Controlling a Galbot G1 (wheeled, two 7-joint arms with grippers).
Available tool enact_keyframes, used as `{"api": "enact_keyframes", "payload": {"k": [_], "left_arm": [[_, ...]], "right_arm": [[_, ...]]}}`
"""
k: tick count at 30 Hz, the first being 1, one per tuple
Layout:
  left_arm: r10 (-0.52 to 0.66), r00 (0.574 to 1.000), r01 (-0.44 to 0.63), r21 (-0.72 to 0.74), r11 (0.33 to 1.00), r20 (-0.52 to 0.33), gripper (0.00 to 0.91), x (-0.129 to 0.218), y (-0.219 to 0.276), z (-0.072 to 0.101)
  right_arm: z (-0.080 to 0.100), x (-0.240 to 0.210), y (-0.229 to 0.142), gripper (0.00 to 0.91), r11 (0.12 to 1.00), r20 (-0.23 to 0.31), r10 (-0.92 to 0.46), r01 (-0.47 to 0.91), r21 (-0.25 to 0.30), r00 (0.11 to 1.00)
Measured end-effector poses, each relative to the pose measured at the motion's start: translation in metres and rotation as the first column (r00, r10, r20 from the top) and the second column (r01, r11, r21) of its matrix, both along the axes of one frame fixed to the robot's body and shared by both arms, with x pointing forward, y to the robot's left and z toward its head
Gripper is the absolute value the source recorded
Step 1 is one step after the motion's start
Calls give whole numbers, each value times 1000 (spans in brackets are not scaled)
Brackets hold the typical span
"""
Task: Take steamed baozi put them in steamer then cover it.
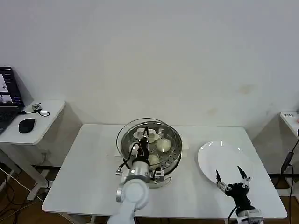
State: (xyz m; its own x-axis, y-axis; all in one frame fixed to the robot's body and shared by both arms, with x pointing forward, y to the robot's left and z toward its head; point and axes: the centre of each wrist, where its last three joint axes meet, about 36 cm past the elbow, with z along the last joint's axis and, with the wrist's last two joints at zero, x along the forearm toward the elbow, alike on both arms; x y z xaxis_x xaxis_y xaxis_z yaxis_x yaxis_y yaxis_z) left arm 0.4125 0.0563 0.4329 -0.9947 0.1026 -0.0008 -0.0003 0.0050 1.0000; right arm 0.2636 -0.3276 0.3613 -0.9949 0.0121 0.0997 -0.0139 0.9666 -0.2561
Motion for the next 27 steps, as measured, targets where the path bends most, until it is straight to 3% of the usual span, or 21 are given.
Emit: {"api": "enact_keyframes", "payload": {"k": [27], "left_arm": [[-32,999,33,6,999,-14,0,-5,-13,-10]], "right_arm": [[-5,1,9,907,1000,-15,21,-21,3,1000]]}}
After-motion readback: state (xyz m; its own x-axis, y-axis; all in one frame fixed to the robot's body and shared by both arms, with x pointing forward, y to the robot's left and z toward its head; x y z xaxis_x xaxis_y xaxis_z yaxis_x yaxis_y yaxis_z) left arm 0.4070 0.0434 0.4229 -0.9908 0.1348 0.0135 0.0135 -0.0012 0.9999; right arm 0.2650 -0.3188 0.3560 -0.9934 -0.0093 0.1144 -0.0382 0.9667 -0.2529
